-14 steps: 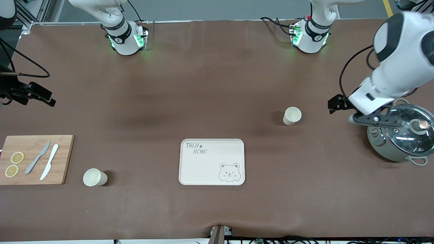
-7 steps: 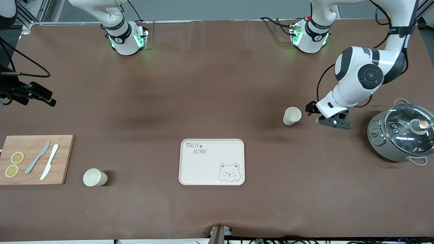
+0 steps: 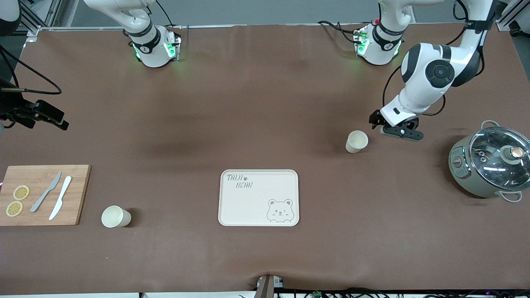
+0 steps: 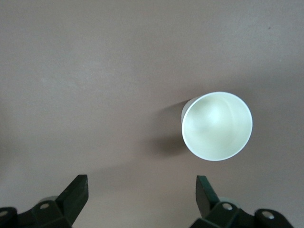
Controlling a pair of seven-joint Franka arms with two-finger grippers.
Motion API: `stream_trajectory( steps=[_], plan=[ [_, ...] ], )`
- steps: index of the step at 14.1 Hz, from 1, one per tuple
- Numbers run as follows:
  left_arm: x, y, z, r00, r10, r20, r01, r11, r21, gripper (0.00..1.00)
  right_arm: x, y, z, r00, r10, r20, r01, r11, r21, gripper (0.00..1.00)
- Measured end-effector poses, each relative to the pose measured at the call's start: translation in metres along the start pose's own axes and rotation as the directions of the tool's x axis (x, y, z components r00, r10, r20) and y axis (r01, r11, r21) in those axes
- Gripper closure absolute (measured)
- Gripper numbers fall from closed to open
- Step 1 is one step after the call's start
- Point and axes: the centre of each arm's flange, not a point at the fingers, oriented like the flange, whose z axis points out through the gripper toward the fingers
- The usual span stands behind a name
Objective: Place white IKEA cup upright on tray with both arms
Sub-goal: 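Lower the left gripper over the white cup and close on it, then lift the cup with the left gripper while the right gripper reaches the other cup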
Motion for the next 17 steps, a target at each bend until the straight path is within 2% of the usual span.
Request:
stream_trajectory(
  steps=[4, 10, 17],
  plan=[
    [-0.007, 0.009, 0.013, 0.999, -0.006, -0.034, 0.006, 1.0, -0.004, 0.0, 0.0, 0.0, 0.0, 1.0, 0.0, 0.0, 0.0, 1.0, 0.0, 0.0],
    [0.013, 0.07, 0.028, 0.997, -0.04, -0.068, 0.037, 0.999, -0.04, 0.0, 0.0, 0.0, 0.0, 1.0, -0.001, 0.0, 0.001, 1.0, 0.0, 0.0],
    [0.041, 0.07, 0.047, 0.996, -0.055, -0.067, 0.05, 0.996, -0.074, 0.0, 0.0, 0.0, 0.0, 1.0, 0.0, 0.001, 0.0, 1.0, 0.0, 0.0]
  ],
)
